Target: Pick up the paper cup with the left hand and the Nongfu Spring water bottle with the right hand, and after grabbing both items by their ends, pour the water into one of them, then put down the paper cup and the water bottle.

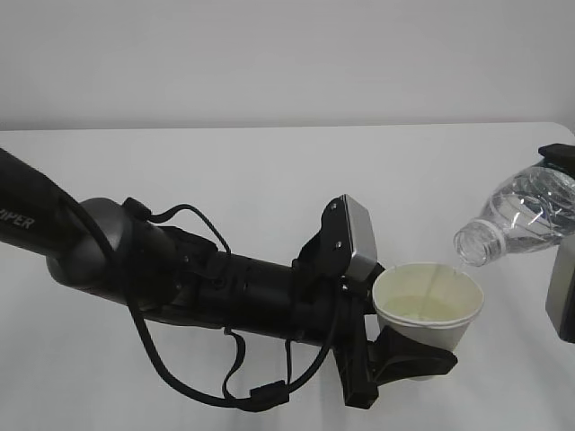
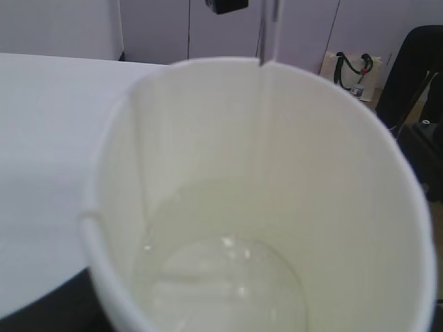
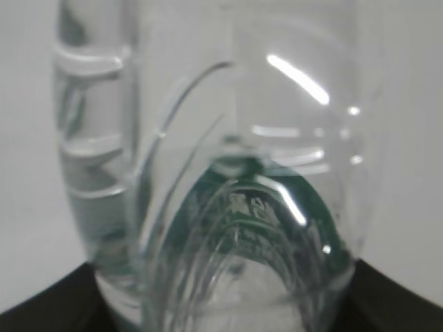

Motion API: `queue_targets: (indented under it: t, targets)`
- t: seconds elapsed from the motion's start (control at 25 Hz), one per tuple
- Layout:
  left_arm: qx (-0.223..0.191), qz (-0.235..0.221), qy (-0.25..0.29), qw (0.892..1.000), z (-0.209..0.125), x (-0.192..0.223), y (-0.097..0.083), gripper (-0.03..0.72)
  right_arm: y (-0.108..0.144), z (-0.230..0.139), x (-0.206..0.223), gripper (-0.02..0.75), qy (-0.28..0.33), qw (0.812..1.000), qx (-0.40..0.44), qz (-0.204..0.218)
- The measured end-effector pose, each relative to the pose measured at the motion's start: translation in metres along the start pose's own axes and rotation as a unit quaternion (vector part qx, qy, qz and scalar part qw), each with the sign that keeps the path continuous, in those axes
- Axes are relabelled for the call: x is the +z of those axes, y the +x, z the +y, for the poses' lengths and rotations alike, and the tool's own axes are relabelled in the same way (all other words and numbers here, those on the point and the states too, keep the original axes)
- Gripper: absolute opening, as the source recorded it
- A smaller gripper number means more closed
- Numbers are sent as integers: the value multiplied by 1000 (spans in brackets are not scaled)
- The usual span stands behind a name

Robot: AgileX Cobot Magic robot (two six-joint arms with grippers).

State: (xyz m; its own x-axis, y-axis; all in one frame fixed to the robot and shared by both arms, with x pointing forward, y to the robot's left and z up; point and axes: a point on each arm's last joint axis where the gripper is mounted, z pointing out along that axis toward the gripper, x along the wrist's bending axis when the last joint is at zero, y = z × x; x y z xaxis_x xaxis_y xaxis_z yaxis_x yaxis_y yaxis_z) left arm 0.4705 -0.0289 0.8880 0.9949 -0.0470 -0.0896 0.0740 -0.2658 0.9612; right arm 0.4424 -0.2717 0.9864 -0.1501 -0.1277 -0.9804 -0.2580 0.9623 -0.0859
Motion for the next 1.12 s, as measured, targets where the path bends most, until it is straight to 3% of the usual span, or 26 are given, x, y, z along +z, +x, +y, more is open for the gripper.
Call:
queue_targets:
  t: [1.12]
  targets:
    - [-2,0,3,1000,-2,0,0,442,0,0,0,454,0,1000,-9,-2]
